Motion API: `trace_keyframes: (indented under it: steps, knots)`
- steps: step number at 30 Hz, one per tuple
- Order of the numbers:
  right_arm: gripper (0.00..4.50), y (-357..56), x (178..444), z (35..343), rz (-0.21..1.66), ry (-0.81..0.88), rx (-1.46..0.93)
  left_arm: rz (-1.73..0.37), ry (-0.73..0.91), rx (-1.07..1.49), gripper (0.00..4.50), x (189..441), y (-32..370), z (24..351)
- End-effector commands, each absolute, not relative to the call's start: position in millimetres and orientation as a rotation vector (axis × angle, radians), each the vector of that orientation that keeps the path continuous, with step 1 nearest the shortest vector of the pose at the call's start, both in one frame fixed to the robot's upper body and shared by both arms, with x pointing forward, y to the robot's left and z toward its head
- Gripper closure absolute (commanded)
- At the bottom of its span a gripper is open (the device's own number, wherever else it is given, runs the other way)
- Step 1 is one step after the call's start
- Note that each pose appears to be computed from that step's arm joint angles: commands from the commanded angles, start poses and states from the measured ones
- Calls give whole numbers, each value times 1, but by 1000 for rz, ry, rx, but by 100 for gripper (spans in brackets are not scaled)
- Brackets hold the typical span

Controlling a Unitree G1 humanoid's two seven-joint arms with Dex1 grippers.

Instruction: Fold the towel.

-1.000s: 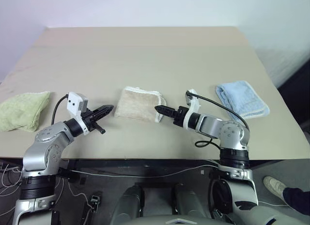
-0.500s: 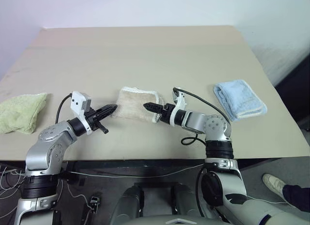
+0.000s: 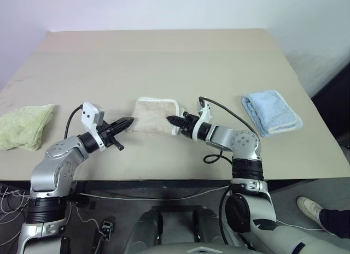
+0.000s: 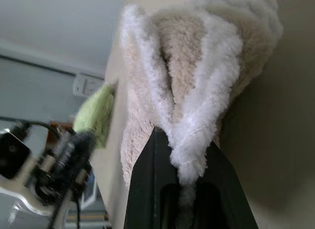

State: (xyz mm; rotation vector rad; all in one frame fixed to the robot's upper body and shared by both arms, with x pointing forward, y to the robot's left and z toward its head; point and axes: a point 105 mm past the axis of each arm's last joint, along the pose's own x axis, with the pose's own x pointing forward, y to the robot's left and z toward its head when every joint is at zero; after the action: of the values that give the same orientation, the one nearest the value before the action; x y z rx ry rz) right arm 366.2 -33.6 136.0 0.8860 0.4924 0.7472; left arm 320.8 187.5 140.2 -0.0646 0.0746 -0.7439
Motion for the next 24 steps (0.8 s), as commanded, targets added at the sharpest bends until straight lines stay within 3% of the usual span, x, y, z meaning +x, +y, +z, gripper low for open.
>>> trace_keyframes:
  steps: [1, 5, 12, 15, 21, 24]
  knots:
    - [445, -78, 377, 181, 654, 236, 930, -758, 31, -38, 450, 323, 182, 152]
    - [445, -165, 377, 215, 395, 3, 979, -792, 28, -36, 450, 322, 171, 152]
    - [445, -263, 347, 226, 14, -177, 1021, -861, 33, -59, 450, 328, 152, 150]
    - [445, -280, 340, 213, -97, -162, 1093, -883, 34, -62, 450, 330, 147, 150]
    - [445, -286, 329, 156, -302, 40, 1178, -909, 32, -67, 450, 332, 139, 149]
    - [445, -284, 325, 149, -327, 79, 1142, -911, 33, -69, 450, 332, 138, 147]
